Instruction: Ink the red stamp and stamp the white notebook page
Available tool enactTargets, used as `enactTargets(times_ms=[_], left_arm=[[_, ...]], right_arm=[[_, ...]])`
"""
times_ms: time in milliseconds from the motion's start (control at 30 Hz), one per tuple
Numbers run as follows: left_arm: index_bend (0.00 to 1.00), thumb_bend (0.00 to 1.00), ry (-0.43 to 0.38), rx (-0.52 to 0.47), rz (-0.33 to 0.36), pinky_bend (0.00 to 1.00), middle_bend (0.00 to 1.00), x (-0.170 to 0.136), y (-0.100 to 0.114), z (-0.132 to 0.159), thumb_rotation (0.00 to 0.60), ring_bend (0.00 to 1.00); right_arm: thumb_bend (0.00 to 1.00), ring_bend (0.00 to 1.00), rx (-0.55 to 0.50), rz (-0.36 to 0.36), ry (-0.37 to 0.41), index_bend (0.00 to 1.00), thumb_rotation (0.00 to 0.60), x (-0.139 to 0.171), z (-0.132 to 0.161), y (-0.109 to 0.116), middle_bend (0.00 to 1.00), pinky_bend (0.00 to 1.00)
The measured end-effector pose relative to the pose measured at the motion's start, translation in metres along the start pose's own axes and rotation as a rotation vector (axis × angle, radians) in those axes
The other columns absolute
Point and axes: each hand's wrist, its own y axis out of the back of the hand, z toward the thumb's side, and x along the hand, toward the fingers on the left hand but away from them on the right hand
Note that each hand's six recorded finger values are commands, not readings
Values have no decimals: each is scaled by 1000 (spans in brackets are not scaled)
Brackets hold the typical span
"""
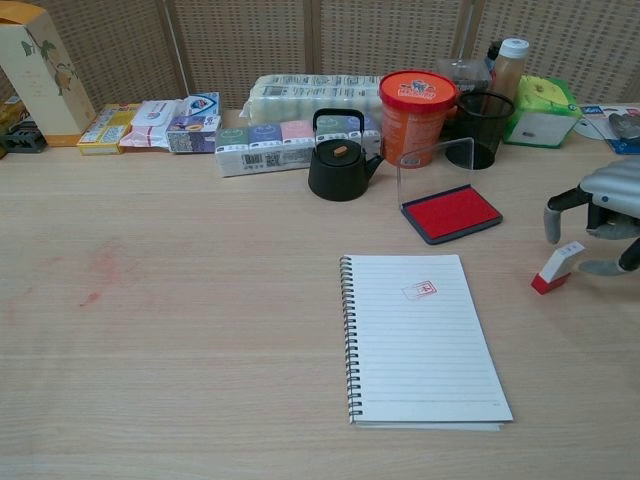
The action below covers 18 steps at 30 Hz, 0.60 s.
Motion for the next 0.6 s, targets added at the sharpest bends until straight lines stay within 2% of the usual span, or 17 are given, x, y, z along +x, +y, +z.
enactTargets(times_ms=[600], left_arm=[[0,0,-1,-3,0,13,12,1,1,0,600,0]], right_arm=[[349,1000,-29,-2,-7,509,600,-5,4,-1,1000,1000]])
